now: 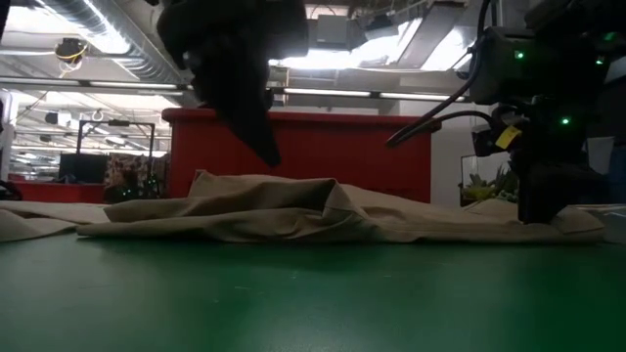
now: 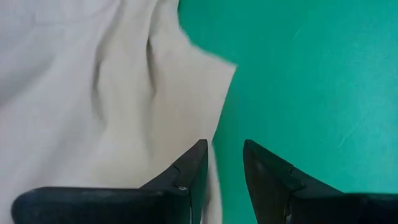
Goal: Fold Laundry from Bin
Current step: Fold the gray shorts
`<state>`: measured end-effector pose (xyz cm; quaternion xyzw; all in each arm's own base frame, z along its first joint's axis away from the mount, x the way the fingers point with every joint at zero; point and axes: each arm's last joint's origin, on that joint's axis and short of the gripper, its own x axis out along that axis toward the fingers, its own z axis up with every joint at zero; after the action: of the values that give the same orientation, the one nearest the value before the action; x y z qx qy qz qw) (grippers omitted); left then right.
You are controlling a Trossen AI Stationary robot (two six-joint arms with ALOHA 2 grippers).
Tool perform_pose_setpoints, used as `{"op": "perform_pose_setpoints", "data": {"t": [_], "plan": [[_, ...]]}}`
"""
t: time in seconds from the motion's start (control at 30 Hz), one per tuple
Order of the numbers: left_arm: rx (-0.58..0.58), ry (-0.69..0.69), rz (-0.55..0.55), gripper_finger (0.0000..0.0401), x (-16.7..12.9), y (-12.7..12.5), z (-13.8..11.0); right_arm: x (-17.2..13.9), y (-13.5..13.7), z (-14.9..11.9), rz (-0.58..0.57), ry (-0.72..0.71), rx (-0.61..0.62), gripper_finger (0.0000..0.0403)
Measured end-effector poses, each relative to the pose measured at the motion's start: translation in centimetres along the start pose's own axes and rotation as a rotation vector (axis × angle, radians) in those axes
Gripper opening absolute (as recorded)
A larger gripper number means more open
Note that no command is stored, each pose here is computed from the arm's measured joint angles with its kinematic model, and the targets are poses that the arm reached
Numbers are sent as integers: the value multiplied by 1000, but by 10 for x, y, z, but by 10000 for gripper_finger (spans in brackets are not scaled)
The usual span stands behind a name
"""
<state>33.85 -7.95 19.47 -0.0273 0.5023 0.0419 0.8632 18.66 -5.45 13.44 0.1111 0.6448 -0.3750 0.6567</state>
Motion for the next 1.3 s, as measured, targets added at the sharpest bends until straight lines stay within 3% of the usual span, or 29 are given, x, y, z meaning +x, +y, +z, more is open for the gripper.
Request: {"op": "perform_pose_setpoints", "data": {"t": [0.17, 0.3, 0.87, 1.17, 1.3], "plan": [[3, 155, 87, 98, 0, 6, -17, 0, 0, 0, 1, -2, 1, 172], [-9, 200, 72, 98, 4, 6, -28, 0, 0, 0, 2, -3, 1, 172], [83, 206, 170, 95, 12, 3, -37, 0, 0, 1, 3, -5, 2, 172], [101, 282, 189, 9, 33, 2, -46, 0, 0, 1, 3, -5, 3, 172], [101, 284, 188, 3, 24, 3, -45, 0, 0, 1, 3, -6, 3, 172]]}}
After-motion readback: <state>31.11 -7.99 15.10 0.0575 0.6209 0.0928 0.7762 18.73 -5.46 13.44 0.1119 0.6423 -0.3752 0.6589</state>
